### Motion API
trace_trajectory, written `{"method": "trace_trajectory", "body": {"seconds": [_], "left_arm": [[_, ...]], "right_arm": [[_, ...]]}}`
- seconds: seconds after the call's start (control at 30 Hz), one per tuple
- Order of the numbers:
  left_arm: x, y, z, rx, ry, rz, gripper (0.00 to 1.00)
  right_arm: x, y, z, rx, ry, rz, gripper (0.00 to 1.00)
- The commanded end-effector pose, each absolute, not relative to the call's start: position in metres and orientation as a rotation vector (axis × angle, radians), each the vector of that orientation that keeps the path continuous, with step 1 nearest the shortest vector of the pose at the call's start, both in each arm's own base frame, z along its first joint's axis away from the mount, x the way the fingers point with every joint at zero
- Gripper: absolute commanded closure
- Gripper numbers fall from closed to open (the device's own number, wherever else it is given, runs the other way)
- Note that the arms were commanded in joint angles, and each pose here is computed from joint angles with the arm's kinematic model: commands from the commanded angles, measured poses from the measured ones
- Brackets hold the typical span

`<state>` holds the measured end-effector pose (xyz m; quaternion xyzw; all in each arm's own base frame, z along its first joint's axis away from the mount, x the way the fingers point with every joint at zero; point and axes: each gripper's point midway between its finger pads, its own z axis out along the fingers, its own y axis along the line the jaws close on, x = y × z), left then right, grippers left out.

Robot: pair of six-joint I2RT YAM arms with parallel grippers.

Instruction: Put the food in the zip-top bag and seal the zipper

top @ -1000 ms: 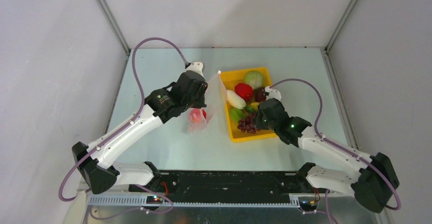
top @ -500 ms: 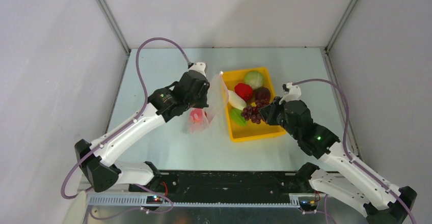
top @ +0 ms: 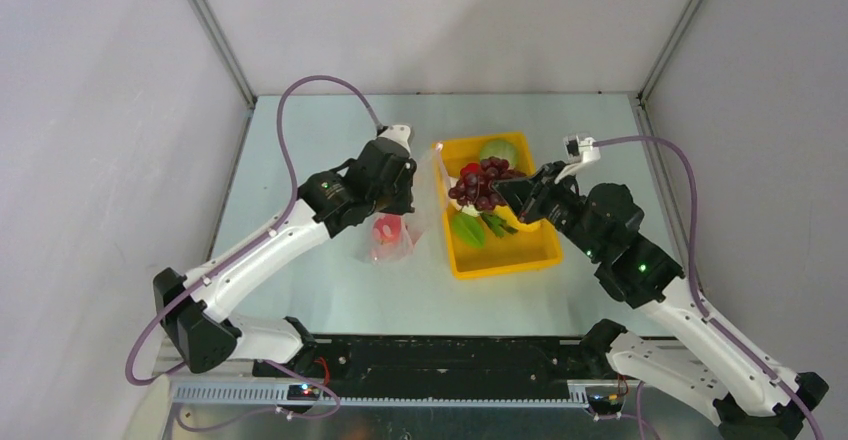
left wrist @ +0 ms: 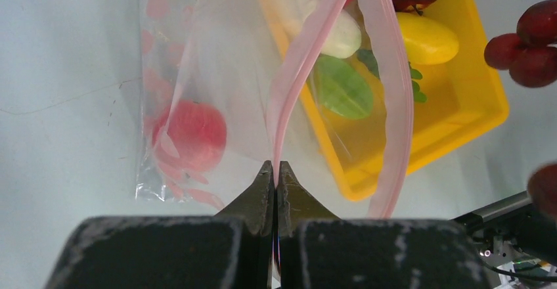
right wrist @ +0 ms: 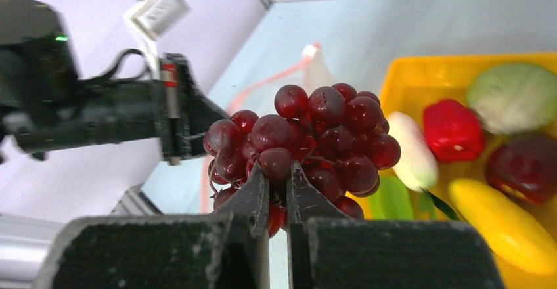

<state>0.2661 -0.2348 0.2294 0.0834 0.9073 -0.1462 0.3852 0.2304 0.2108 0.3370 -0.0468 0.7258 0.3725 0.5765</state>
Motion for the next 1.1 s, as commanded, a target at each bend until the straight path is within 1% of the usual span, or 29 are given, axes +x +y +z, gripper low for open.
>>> {"method": "trace_trajectory", "body": {"seconds": [0.0,0.17,0.33,0.5,0.73,1.07], "left_arm": [[0.267,-0.245,0.233,0.206,2.301,-0.441,1.00],[0.264,-0.247,0.234,0.218,2.302,-0.471,1.00],[0.262,-0.246,0.234,0.217,2.303,-0.475,1.00],[0.260,-0.247,0.238,0.216,2.290,-0.495,1.00],[0.258,-0.246,0.241,0.220,2.278,-0.513,1.00],[0.252,-0.252,0.248,0.257,2.261,-0.570,1.00]], "right_arm": [[0.213,0.236,0.410,-0.227,1.449,1.085,1.00],[0.204,0.257,0.426,-0.307,1.380,1.206,1.00],[0.199,0.270,0.427,-0.356,1.370,1.275,1.00],[0.209,0.279,0.400,-0.334,1.470,1.265,1.00],[0.233,0.276,0.340,-0.222,1.670,1.163,1.00],[0.259,0.274,0.292,-0.150,1.825,1.025,1.00]]}}
